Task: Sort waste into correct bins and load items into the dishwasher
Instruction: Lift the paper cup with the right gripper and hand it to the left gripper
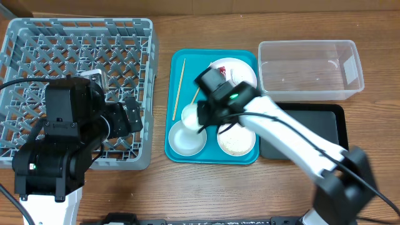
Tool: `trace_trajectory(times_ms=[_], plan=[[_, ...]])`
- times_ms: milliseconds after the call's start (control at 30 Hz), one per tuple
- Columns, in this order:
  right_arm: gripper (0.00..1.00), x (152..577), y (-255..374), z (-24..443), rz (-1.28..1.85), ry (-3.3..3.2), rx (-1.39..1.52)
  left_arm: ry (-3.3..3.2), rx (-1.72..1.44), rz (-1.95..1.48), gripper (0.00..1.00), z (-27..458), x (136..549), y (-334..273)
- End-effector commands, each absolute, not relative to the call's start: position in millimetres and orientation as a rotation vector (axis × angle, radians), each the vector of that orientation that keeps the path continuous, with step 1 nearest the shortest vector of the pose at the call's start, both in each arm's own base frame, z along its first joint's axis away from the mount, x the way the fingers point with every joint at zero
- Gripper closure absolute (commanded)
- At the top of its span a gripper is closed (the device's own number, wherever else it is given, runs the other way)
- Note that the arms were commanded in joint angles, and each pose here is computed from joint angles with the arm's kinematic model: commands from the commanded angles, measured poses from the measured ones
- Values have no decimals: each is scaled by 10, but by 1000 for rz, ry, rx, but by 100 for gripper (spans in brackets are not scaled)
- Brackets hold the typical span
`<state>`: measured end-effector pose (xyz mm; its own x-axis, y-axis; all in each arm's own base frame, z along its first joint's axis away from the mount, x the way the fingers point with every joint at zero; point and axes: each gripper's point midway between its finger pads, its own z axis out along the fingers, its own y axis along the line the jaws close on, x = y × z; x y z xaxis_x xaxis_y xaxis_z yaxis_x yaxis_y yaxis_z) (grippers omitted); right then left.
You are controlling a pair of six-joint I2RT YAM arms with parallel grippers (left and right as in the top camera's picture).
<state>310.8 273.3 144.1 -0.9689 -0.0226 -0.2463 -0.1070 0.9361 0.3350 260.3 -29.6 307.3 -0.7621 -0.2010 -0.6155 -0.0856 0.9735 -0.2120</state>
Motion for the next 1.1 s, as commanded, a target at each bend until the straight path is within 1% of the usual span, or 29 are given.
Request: trace_trajectory(times_ms=[0,33,67,200,333,433,500,567,633,700,867,933,967,1067], plan=[[96,3264,2591,2399,824,2595,-270,2381,87,-455,0,3257,2588,-712],[96,3267,2473,2669,966,2509,-329,2346,178,-570,0,3325,2591,-890],[96,3265,2389,2810,1041,2462,-348,2329,202,-625,0,3358,2606,-964],[96,3180,2171,3159,1263,2317,-447,2264,271,-862,0,3477,2685,-1182],[96,3064,2115,3271,1385,2240,-542,2098,400,-1340,0,3737,2695,-1416],[96,3006,2147,3324,1421,2189,-612,1944,436,-1662,8,3875,2749,-1381],[96,2991,2172,3387,1452,2150,-640,1874,411,-1817,8,3888,2816,-1325],[96,2987,2194,3440,1471,2115,-664,1909,343,-1859,9,3730,2957,-1290],[96,2971,2226,3500,1494,2075,-694,1941,291,-1903,5,3605,3022,-1297],[96,2973,2263,3526,1498,2062,-703,1958,281,-1929,5,3529,3039,-1339],[96,3057,2372,3447,1440,2115,-661,1952,351,-1938,6,3529,2980,-1468],[96,3038,2440,3473,1443,2090,-695,1940,386,-1929,7,3538,2961,-1500],[96,3011,2527,3518,1447,2057,-733,1939,402,-1931,9,3541,2943,-1532],[96,3050,2676,3545,1409,2061,-706,1940,422,-1941,9,3541,2916,-1582]])
